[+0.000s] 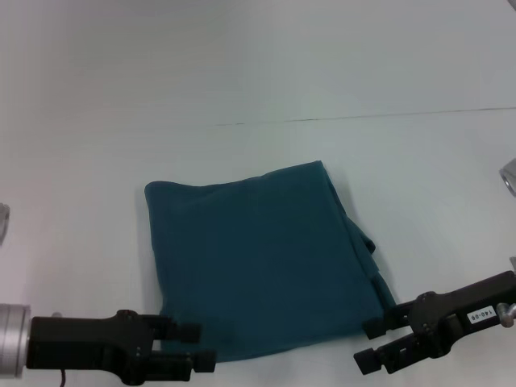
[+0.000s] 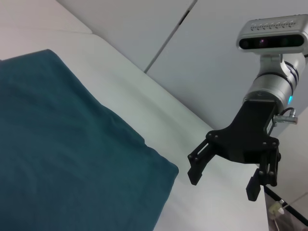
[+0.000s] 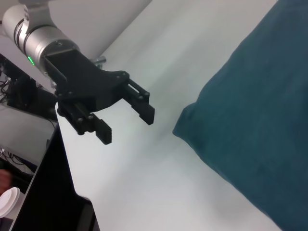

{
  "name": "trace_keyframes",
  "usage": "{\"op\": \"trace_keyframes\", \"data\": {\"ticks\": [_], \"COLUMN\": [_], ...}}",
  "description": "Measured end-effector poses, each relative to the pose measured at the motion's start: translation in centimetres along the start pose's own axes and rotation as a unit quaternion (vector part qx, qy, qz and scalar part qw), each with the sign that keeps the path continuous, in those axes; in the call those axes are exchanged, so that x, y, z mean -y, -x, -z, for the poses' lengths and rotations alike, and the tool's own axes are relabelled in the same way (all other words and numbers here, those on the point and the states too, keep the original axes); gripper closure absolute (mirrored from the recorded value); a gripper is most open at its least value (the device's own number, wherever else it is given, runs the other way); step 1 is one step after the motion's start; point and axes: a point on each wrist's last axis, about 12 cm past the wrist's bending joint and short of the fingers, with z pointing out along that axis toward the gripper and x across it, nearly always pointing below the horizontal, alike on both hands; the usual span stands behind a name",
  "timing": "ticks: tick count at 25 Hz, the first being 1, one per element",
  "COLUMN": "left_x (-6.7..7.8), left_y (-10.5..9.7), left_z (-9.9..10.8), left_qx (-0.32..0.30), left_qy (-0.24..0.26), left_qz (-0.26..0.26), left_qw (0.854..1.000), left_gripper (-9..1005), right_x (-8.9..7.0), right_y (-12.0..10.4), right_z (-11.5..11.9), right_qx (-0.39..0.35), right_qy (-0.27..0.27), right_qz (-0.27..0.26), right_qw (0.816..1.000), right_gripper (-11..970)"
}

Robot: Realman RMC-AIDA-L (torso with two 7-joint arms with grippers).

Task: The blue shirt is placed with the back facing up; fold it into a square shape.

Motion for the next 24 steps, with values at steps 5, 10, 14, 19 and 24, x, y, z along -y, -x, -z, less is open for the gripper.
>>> {"op": "trace_keyframes", "data": {"ticks": [5,10,14,19,24], "left_x": [-0.1,-0.4,-0.4,-0.2,-0.3], "left_y": [0.1,0.2,0.2,0.1,0.3], "left_z": [-0.3,-0.3,-0.6,-1.2,-1.3], "left_qx": [-0.006,-0.004,-0.014,-0.027,-0.025], "left_qy": [-0.001,0.013,0.015,0.013,0.013], "left_qz": [-0.002,0.007,0.002,-0.012,-0.015], "left_qw": [1.0,1.0,1.0,0.999,0.999], "left_gripper": [339,339,339,339,339], "right_x": [0.0,0.0,-0.1,0.0,0.0], "right_y": [0.1,0.1,0.2,0.2,0.3], "right_z": [-0.1,-0.1,-0.1,0.0,0.0], "right_qx": [0.001,0.0,0.001,0.002,0.001], "right_qy": [-0.001,0.001,0.001,0.0,0.001], "right_qz": [0.001,0.003,0.003,0.003,0.003], "right_qw": [1.0,1.0,1.0,1.0,1.0], "right_gripper": [45,45,45,45,45]}}
